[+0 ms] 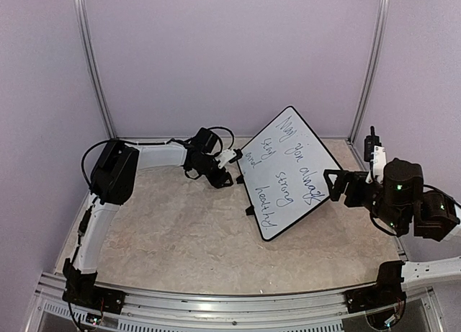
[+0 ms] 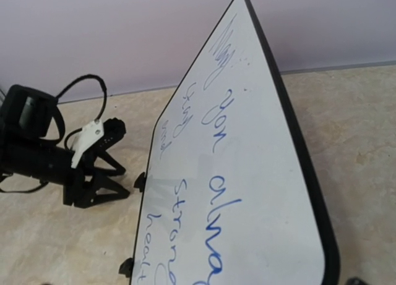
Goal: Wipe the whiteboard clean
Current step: Pick up the whiteboard from the whiteboard stand, then move the whiteboard to the center of the board, then pick up the whiteboard eraser from the corner of the board.
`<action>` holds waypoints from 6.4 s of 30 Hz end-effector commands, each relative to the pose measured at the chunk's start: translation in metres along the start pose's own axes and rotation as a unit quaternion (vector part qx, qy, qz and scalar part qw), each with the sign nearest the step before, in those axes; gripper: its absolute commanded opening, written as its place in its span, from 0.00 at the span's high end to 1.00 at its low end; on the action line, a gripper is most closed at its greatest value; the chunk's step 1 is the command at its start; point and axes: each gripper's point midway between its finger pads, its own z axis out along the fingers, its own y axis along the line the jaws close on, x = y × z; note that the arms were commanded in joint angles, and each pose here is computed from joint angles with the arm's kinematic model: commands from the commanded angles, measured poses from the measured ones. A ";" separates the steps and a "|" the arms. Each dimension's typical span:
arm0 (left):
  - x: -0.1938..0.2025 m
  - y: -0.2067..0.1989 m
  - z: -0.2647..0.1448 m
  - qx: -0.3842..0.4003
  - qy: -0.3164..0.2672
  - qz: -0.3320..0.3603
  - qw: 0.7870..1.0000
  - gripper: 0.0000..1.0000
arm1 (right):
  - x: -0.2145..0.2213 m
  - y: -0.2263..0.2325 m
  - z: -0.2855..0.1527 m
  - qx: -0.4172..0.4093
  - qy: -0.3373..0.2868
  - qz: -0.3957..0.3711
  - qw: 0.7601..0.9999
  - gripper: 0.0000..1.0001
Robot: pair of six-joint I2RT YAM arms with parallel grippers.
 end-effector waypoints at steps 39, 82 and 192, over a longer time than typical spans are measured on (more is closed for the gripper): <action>0.007 -0.049 0.025 0.022 0.001 -0.038 0.999 1.00 | -0.009 0.004 -0.005 -0.010 -0.007 0.003 1.000 0.01; 0.083 -0.066 -0.075 -0.248 -0.034 -0.387 0.888 1.00 | -0.016 -0.022 -0.009 0.053 -0.036 0.026 0.998 0.00; -0.011 -0.167 -0.264 -0.182 -0.239 -0.375 0.877 0.01 | 0.115 -0.117 0.241 0.094 0.221 -0.025 0.971 0.18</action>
